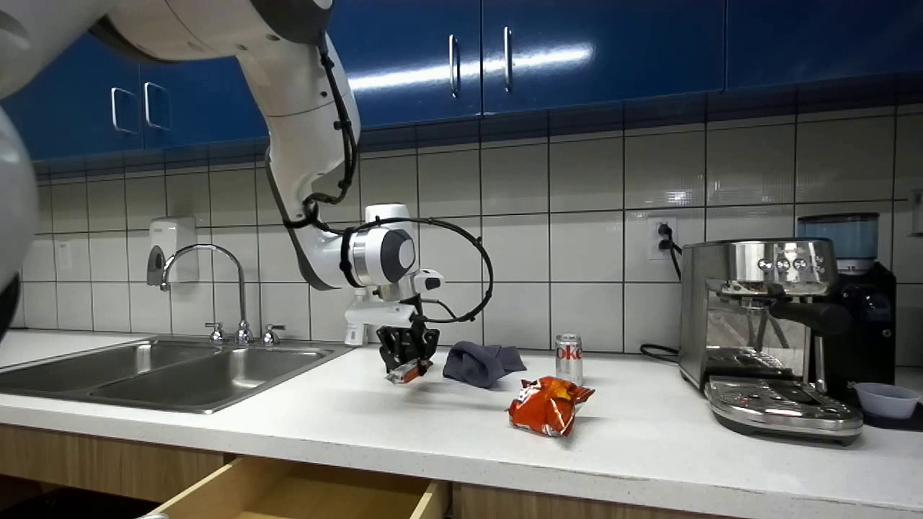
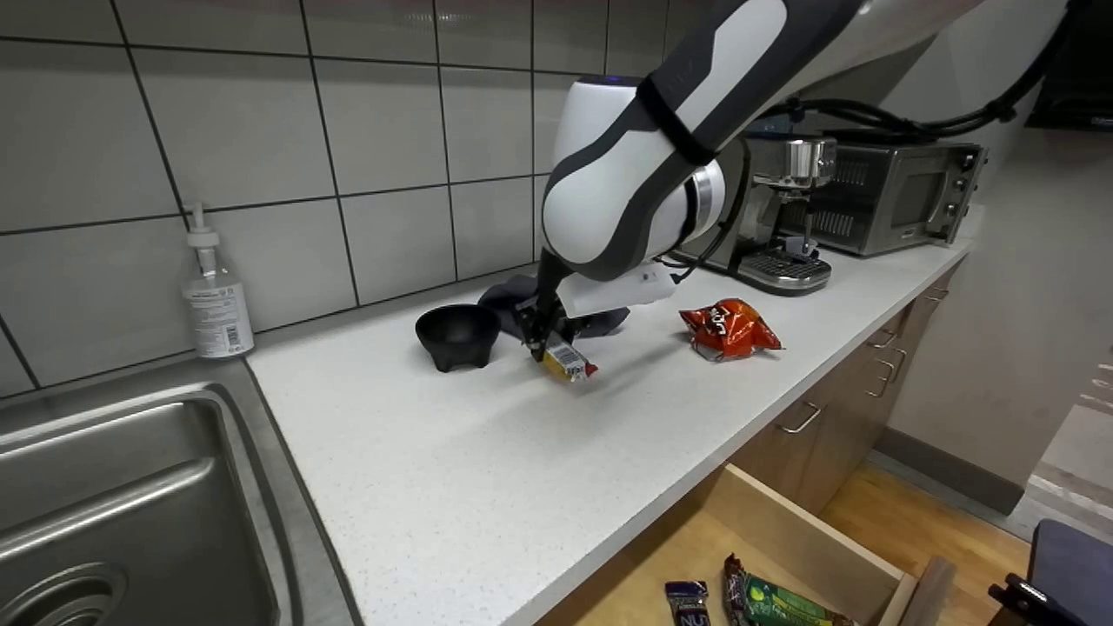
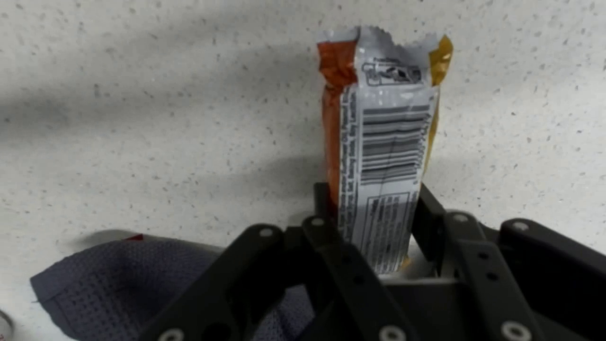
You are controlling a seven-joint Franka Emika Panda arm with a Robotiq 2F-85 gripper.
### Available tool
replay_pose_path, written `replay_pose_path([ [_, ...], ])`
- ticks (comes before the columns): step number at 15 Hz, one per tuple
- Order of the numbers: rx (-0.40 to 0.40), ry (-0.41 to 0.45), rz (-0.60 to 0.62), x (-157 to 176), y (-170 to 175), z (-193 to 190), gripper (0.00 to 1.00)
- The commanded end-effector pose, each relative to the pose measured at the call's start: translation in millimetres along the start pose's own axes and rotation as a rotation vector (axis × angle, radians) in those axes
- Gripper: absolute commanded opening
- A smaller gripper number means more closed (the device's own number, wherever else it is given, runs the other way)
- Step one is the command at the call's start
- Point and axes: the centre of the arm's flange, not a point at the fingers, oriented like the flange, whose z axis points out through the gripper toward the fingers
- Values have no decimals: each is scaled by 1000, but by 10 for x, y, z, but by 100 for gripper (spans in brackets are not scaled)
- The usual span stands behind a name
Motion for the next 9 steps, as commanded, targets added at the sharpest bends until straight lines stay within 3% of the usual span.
replay_pose_path([
  [1,-1,3,-19,-392,40,-263,18],
  [9,-26,-7,-17,-974,115,-449,18],
])
